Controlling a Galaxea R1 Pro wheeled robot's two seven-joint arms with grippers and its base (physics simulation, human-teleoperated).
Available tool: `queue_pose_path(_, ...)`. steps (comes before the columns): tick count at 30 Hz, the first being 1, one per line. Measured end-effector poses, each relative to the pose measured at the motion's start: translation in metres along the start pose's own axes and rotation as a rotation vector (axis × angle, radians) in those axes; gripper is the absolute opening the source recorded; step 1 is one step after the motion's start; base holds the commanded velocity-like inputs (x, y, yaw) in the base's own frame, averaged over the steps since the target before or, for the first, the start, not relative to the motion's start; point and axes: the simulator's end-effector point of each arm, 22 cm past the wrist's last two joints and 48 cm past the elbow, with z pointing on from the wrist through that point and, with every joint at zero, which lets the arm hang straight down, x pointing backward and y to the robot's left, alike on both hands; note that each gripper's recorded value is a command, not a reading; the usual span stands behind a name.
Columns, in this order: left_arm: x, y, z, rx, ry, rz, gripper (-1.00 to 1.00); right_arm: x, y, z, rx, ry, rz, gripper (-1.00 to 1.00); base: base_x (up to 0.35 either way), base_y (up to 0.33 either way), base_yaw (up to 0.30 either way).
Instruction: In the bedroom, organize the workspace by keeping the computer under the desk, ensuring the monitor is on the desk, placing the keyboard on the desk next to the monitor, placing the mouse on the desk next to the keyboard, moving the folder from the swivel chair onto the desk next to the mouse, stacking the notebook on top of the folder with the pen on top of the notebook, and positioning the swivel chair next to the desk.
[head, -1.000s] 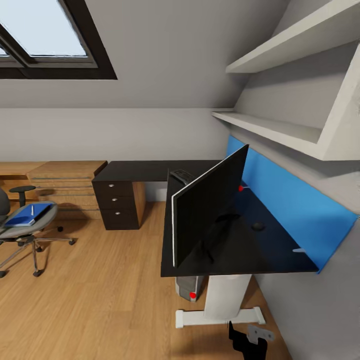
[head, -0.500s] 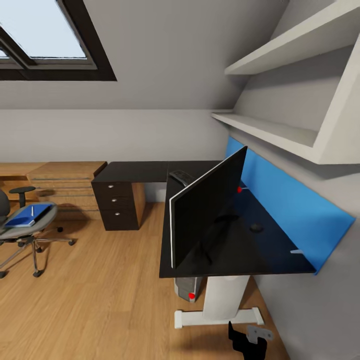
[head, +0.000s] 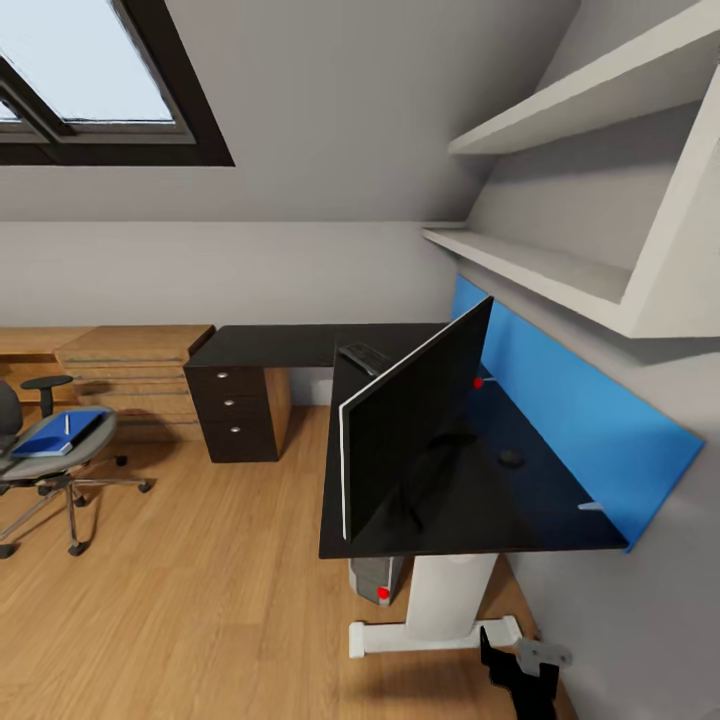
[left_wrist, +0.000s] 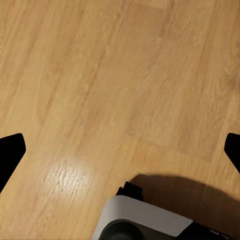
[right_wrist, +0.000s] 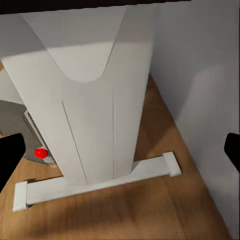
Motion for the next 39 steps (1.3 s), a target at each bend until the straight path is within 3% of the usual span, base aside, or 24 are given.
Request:
queue_pose_path(2, 0.0, 0.0, -0.002, 0.0, 0.001, 0.0, 1.0, -0.01, -0.007, 0.003, 0.007, -0.019, -0.009, 1.0, 0.0, 0.0, 0.0)
queue_pose_path(5, 0.0, 0.0, -0.006, 0.003, 0.005, 0.001, 1.0, -0.051, -0.02, 0.021, 0.022, -0.072, -0.023, 1.0, 0.0, 0.0, 0.0)
queue_pose_path(8, 0.001, 0.001, -0.009, 0.004, 0.008, 0.003, 1.0, -0.098, -0.025, 0.042, 0.031, -0.086, -0.028, 1.0, 0.0, 0.0, 0.0)
queue_pose_path(10, 0.001, 0.001, -0.011, 0.004, 0.009, 0.004, 1.0, -0.147, -0.036, 0.057, 0.047, -0.072, -0.041, 1.0, 0.0, 0.0, 0.0)
queue_pose_path(11, -0.001, 0.001, -0.012, 0.004, 0.005, 0.003, 1.0, -0.165, -0.051, 0.063, 0.068, 0.015, -0.055, 1.0, 0.0, 0.0, 0.0)
queue_pose_path(12, -0.001, 0.001, -0.013, 0.005, 0.004, 0.003, 1.0, -0.174, -0.053, 0.062, 0.07, 0.021, -0.056, 1.0, 0.0, 0.0, 0.0)
queue_pose_path(16, -0.002, 0.001, -0.015, 0.006, 0.0, 0.002, 1.0, -0.157, -0.058, 0.061, 0.075, 0.095, -0.063, 1.0, 0.0, 0.0, 0.0)
queue_pose_path(23, -0.01, 0.001, -0.015, 0.007, -0.035, -0.009, 1.0, -0.136, -0.059, 0.059, 0.075, 0.095, -0.071, 1.0, 0.009, 0.0, 0.0)
queue_pose_path(30, -0.028, 0.003, -0.016, 0.004, -0.116, -0.037, 1.0, -0.133, -0.058, 0.058, 0.072, 0.09, -0.072, 1.0, 0.221, 0.0, 0.0)
queue_pose_path(39, -0.031, 0.003, -0.017, 0.003, -0.13, -0.043, 1.0, -0.131, -0.059, 0.058, 0.074, 0.091, -0.071, 1.0, 0.316, -0.039, 0.0)
